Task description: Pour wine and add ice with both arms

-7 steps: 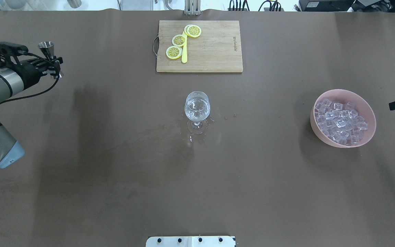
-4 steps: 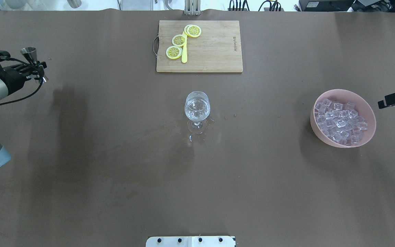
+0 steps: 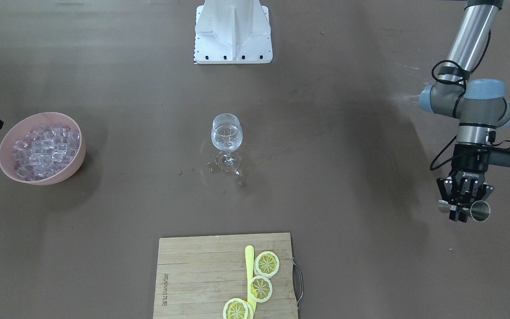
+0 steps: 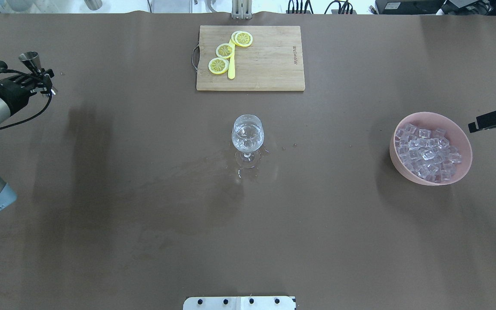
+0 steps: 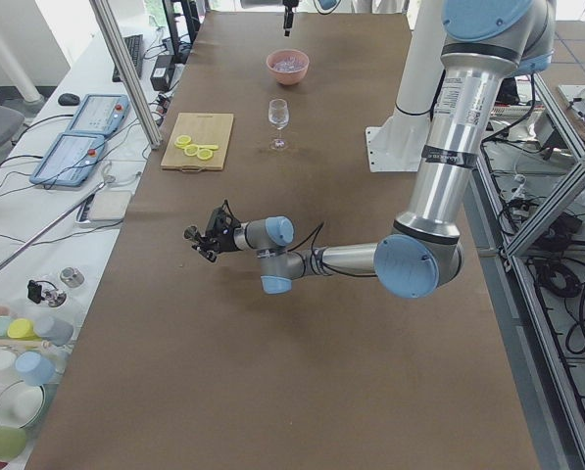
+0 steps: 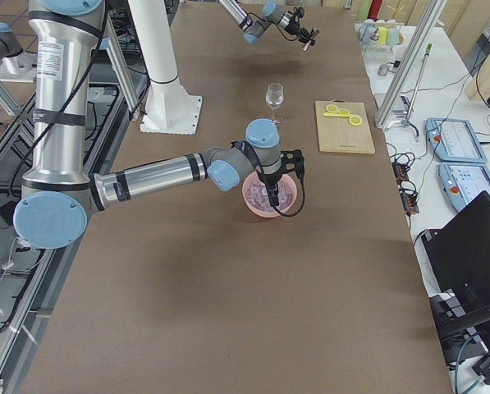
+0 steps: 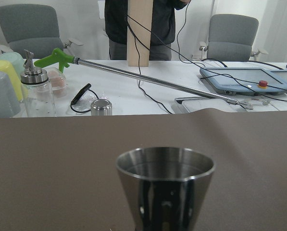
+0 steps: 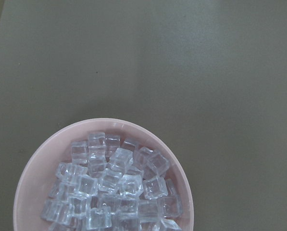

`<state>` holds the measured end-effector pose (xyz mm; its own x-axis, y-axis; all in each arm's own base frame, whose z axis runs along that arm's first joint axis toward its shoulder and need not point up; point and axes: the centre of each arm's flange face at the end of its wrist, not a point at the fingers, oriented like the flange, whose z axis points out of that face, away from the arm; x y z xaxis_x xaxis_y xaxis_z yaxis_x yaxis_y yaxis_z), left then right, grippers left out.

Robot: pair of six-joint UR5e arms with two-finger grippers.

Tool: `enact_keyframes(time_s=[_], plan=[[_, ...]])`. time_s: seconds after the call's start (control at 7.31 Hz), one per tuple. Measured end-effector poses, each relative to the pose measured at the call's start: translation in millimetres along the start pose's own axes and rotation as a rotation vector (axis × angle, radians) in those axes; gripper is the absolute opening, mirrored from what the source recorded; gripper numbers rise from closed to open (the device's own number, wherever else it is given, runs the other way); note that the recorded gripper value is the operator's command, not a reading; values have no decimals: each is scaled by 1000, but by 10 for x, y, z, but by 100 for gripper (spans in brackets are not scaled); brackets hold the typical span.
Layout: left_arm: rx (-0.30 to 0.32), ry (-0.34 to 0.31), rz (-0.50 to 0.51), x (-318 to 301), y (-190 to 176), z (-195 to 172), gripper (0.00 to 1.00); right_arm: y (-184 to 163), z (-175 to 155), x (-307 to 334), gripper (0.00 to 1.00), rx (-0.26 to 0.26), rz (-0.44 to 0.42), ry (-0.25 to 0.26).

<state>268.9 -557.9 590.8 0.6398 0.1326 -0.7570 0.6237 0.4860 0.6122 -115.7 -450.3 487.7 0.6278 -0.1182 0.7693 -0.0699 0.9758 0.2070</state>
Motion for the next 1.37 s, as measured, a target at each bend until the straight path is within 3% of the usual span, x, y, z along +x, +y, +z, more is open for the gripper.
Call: enact_keyframes(time_s=[0.27, 0.41, 0.55, 1.37], plan=[[-9, -27, -1, 21, -11, 70, 31, -11, -4, -14, 99, 2, -2, -2], [-13, -34, 3, 21, -8, 82, 87, -14, -11, -22, 99, 3, -4, -3], [-17, -40, 8, 19, -3, 93, 98, -16, -22, -32, 99, 5, -5, -5], [-33, -15, 14, 128, -217, 126, 98, -7, -42, -33, 99, 6, -3, -7]])
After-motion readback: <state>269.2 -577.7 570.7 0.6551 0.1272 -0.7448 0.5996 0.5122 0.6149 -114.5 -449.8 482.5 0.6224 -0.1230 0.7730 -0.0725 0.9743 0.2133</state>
